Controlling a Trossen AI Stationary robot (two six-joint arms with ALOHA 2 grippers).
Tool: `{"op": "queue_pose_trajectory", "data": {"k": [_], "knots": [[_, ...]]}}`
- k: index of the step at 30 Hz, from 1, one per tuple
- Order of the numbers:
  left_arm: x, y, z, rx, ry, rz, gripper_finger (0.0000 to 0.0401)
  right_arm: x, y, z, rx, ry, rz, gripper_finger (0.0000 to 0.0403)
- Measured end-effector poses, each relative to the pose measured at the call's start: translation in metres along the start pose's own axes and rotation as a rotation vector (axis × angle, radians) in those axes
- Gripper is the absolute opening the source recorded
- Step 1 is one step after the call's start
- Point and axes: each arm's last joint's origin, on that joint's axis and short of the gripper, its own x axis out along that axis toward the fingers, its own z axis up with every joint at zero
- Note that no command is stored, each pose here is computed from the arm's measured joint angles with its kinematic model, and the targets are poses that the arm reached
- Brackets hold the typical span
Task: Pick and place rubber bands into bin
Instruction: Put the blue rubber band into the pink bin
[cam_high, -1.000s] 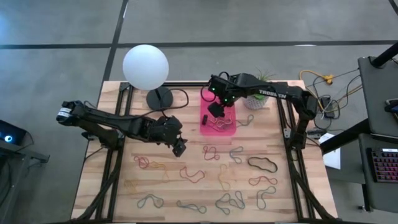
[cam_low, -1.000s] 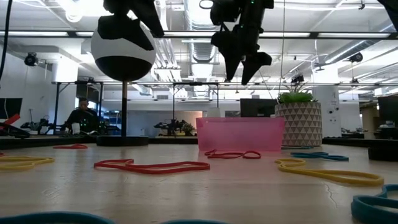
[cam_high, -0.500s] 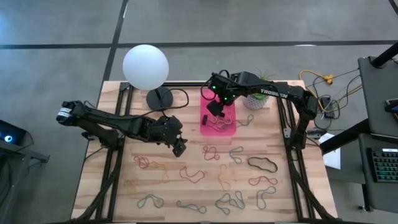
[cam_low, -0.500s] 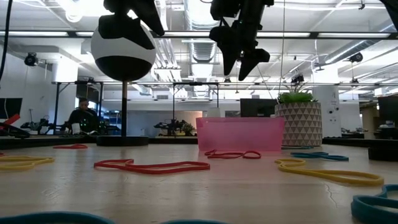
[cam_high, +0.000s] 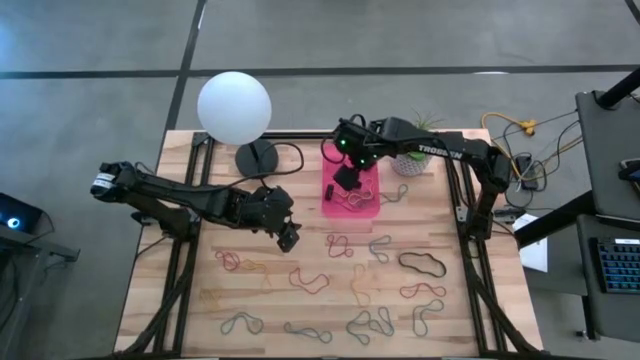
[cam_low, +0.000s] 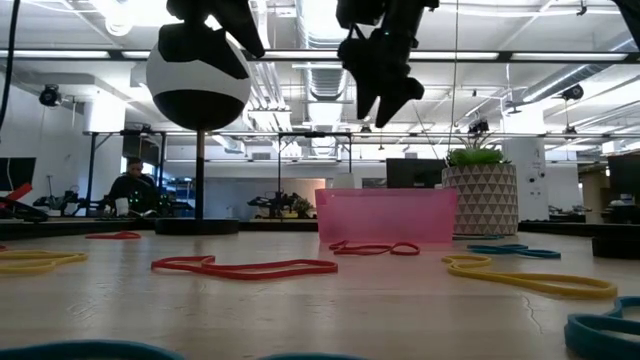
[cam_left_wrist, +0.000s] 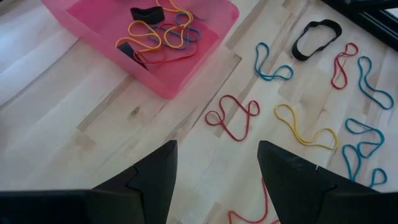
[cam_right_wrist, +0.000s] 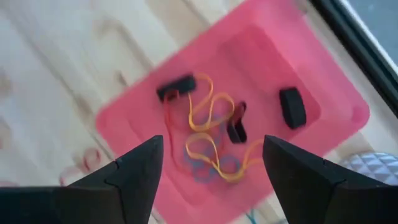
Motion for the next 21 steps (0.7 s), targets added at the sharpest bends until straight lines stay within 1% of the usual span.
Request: {"op": "queue_pose_trajectory", "data": {"k": [3,4,7,8,9,12,14,17,19,21], "knots": [[0.0,0.0,0.0,0.002,0.001,0.001,0.0208,0.0,0.001,-0.007,-0.075,0.065,-0.001,0.0262],[0.0,0.0,0.0,0.003,0.001,0.001,0.0208,-0.001,0.001,-0.01,-0.102,0.1,0.025,0.0264],[0.0,0.0,0.0,0.019,0.001,0.001,0.0208,-0.006,0.005,-0.022,-0.206,0.234,0.185,0.0267],[0.0,0.0,0.0,0.019,0.001,0.001,0.0208,-0.009,0.007,-0.026,-0.244,0.264,0.225,0.0268],[0.0,0.0,0.0,0.019,0.001,0.001,0.0208,-0.011,0.009,-0.029,-0.278,0.278,0.24,0.027],[0.0,0.0,-0.001,0.02,0.003,0.003,0.0208,-0.015,0.008,-0.038,-0.36,0.255,0.217,0.0274],[0.0,0.001,-0.001,0.025,0.012,0.013,0.0208,-0.018,0.004,-0.044,-0.387,0.188,0.21,0.0276],[0.001,0.002,-0.002,0.026,0.014,0.02,0.0208,-0.025,-0.004,-0.06,-0.406,0.097,0.215,0.0276],[0.001,0.002,-0.002,0.027,0.009,0.027,0.0208,-0.028,-0.012,-0.073,-0.376,0.045,0.155,0.0274],[0.001,0.003,-0.001,0.026,-0.004,0.041,0.0208,-0.03,-0.021,-0.088,-0.282,0.047,0.077,0.0271]]}}
